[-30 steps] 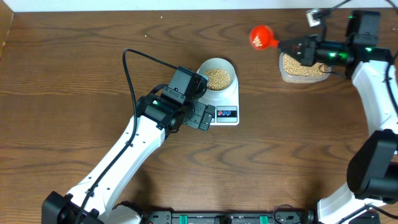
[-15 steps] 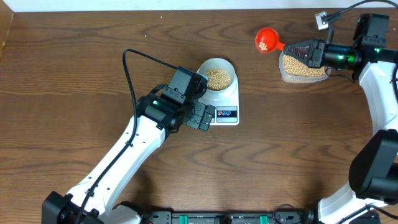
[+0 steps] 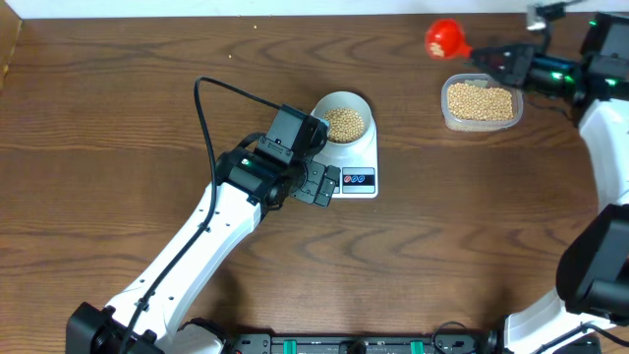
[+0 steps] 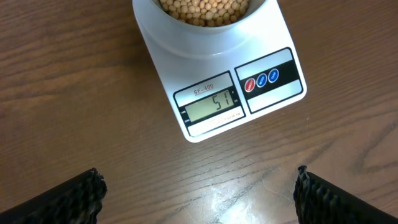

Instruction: Scoop item into bowl and weigh 50g on scale

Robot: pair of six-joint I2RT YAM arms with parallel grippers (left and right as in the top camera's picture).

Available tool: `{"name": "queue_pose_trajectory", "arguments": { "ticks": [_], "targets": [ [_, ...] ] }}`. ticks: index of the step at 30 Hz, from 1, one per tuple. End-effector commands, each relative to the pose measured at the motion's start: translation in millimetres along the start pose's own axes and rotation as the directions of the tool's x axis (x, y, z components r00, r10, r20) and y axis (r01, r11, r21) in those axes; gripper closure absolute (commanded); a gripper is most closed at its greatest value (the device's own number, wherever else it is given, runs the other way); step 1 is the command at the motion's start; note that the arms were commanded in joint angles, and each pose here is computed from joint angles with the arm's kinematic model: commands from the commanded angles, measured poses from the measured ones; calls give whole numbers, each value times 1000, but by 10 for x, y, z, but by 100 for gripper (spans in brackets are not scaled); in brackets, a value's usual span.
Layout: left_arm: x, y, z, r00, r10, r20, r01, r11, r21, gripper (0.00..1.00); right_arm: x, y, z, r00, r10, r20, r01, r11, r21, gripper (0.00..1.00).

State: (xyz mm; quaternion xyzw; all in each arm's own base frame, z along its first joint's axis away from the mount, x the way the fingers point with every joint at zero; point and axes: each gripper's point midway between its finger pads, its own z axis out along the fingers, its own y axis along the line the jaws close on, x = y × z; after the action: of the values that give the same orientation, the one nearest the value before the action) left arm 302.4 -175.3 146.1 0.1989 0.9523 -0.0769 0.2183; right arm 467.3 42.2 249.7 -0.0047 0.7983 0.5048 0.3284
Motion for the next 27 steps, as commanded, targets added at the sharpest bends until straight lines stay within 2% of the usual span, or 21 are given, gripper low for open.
{"name": "queue_pose_trajectory", "arguments": {
  "ticks": [1,6,12,16,21,27],
  "targets": [
    [-19,3,-36,1000,16,9,-16,1000,1,1,-99,-267,-437,994,78,77,-86,991,104,98],
    [-19,3,-36,1000,16,9,-16,1000,1,1,82,-595,-775,987,129,92,-152,934,324,99],
    [-18,3,-36,1000,16,9,-16,1000,1,1,166,-784,-933,989,111,97,-146,828,541,99],
    [-19,3,-36,1000,16,9,-16,1000,1,1,236,-880,-791,998,57,32,-63,740,670,99],
    [-19,3,-36,1000,16,9,-16,1000,1,1,308,-917,-579,996,-38,-77,85,561,823,99],
    [-19,3,-36,1000,16,9,-16,1000,1,1,351,-840,-409,962,-146,-231,271,386,882,99]
  ]
}}
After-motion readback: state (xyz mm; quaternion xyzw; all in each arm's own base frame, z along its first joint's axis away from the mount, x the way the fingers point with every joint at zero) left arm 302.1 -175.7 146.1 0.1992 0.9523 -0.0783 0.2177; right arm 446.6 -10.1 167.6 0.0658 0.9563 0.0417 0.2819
